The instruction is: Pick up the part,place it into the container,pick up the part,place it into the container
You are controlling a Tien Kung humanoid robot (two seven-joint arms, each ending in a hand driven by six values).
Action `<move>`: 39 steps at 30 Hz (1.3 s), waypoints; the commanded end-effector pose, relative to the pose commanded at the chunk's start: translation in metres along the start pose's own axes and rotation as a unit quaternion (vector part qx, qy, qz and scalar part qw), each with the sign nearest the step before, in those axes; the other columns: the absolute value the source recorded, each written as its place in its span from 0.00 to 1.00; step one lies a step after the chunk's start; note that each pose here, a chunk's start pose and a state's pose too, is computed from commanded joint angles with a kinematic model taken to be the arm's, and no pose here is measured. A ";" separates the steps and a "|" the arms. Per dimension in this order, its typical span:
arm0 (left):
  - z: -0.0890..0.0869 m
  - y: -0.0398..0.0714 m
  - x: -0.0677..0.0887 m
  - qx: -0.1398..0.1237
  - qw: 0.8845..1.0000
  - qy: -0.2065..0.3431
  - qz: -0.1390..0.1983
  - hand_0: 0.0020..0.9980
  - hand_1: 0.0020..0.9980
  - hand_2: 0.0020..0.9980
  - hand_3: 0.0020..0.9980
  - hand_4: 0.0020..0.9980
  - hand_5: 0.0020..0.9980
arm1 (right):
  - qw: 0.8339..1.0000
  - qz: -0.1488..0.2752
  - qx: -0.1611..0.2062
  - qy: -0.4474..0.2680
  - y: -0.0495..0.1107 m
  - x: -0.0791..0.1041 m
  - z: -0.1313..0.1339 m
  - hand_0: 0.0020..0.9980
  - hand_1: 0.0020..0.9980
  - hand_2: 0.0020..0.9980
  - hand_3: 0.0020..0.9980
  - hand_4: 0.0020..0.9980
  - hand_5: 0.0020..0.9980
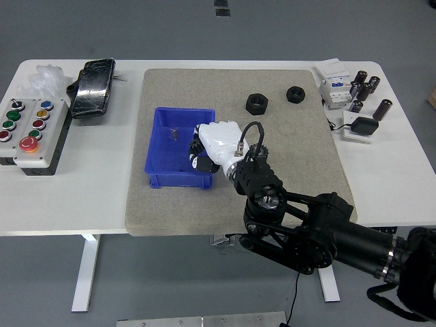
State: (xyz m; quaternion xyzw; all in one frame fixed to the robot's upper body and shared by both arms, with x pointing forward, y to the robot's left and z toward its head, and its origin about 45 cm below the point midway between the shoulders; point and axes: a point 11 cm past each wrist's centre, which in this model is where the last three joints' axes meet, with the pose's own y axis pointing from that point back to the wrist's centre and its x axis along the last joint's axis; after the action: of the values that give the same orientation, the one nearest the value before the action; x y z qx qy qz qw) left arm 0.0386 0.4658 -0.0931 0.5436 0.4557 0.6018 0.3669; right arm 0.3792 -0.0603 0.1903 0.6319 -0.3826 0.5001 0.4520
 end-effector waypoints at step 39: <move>0.007 0.001 -0.006 -0.010 1.000 -0.004 -0.004 0.68 0.64 0.67 0.70 0.55 0.64 | 0.979 -0.073 -0.177 -0.068 -0.002 -0.038 0.121 0.56 0.72 0.74 0.78 0.84 0.59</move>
State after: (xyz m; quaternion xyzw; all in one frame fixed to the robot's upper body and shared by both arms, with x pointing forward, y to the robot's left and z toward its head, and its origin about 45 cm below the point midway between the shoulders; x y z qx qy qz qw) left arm 0.0460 0.4607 -0.0945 0.5402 0.4506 0.6028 0.3764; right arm 0.4076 -0.1741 0.1416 0.6009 -0.4477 0.3454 0.5650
